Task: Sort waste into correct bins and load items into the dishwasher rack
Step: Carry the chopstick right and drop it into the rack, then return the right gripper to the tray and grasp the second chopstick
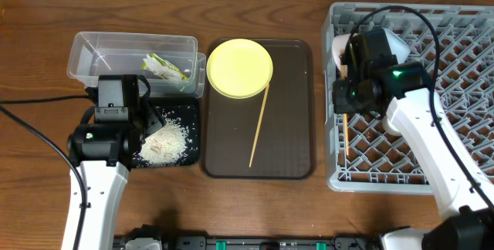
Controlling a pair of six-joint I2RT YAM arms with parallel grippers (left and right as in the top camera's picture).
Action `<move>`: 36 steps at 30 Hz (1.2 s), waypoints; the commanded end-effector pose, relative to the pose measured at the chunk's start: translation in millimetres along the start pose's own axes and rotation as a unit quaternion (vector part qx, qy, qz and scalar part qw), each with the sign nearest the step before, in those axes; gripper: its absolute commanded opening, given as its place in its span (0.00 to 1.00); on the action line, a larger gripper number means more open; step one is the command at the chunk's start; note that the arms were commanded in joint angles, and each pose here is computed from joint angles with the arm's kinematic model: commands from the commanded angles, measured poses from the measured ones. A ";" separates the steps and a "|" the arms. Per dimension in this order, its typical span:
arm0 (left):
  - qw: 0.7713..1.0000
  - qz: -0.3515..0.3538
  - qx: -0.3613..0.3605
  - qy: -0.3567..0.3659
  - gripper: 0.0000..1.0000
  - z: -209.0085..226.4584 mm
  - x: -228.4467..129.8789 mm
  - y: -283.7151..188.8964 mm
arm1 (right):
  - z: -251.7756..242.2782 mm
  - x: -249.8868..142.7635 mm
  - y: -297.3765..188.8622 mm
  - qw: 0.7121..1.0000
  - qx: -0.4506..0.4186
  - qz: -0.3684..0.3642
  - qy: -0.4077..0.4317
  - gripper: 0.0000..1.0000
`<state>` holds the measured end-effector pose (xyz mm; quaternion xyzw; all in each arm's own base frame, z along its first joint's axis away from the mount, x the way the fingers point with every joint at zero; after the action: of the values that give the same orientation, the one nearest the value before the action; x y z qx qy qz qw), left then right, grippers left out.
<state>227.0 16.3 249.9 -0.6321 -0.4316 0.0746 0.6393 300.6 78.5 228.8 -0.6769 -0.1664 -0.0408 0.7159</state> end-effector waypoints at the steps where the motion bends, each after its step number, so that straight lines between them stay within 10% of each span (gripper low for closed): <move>1: 1.000 -0.003 0.002 -0.007 0.72 0.0 2.2 -0.4 | -10.0 -11.5 20.9 0.999 -0.017 0.034 0.001 0.01; 12: 1.000 -0.003 0.002 -0.007 0.72 0.0 2.2 -0.4 | -10.9 1.5 33.7 1.000 -0.019 -0.016 0.001 0.32; 24: 1.000 -0.003 0.002 -0.007 0.72 0.0 2.2 -0.4 | 55.4 42.0 14.2 0.983 0.097 -0.132 -0.078 0.39; 36: 1.000 -0.003 0.002 -0.007 0.72 0.0 2.2 -0.4 | 150.2 10.0 90.6 0.993 0.061 -0.044 -0.089 0.46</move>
<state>227.0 16.3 249.9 -0.6321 -0.4316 0.0746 0.6393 310.4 222.8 165.2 -0.5961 -0.2943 0.0204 0.7468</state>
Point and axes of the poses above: each gripper's point midway between its finger pads, its own y axis out along the fingers, its own z axis along the line the jaws close on, x = y × z, the point moved 9 cm from there along -y, back along the fingers, and after that the axes turned 8 degrees about -y, right-handed, at the moved point
